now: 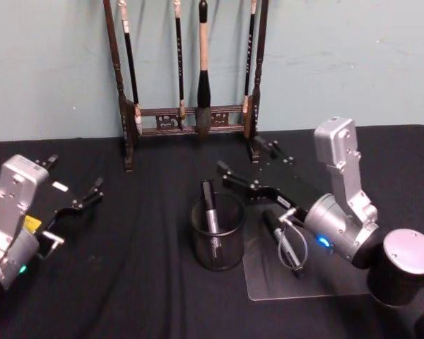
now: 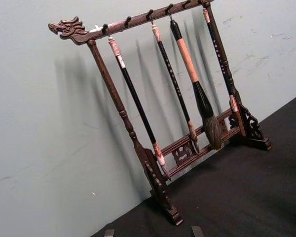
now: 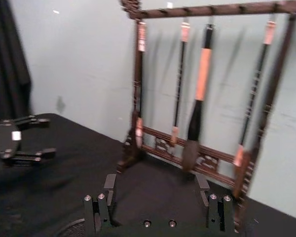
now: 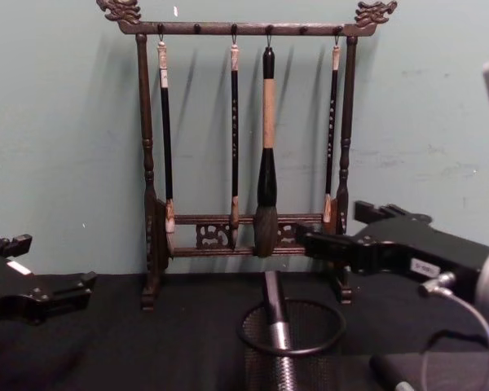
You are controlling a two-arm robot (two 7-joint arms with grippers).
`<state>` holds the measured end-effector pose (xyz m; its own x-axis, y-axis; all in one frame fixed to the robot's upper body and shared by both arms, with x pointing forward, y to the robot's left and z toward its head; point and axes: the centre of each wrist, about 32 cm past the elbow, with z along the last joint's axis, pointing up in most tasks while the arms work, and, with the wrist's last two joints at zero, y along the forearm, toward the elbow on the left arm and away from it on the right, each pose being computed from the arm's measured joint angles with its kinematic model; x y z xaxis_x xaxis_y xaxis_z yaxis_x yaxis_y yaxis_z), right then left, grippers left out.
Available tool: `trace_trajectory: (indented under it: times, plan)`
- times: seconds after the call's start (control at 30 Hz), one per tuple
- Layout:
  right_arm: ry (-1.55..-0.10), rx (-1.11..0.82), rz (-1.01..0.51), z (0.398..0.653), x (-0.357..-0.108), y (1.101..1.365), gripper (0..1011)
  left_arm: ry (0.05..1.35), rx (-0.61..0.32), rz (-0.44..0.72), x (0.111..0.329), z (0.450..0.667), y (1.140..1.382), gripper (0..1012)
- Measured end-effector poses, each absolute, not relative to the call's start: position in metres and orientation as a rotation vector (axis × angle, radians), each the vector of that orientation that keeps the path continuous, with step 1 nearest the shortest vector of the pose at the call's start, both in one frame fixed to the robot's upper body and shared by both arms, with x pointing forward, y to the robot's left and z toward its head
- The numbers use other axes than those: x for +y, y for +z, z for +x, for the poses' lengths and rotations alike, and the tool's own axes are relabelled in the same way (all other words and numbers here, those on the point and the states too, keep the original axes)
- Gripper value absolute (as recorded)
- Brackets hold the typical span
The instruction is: Pick up the water-based marker from the table and place it into the pen holder.
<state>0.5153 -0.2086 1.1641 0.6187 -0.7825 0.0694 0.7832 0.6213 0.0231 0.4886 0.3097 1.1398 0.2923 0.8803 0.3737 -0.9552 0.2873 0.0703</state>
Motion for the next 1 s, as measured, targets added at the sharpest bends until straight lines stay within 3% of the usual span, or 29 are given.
trace_trajectory:
  times: [1.0]
  plan:
    - [-1.154,0.028,-0.165,0.478,-0.232,1.165,1002,1.248,-0.285,0.305,0.31,0.489,1.14,1009]
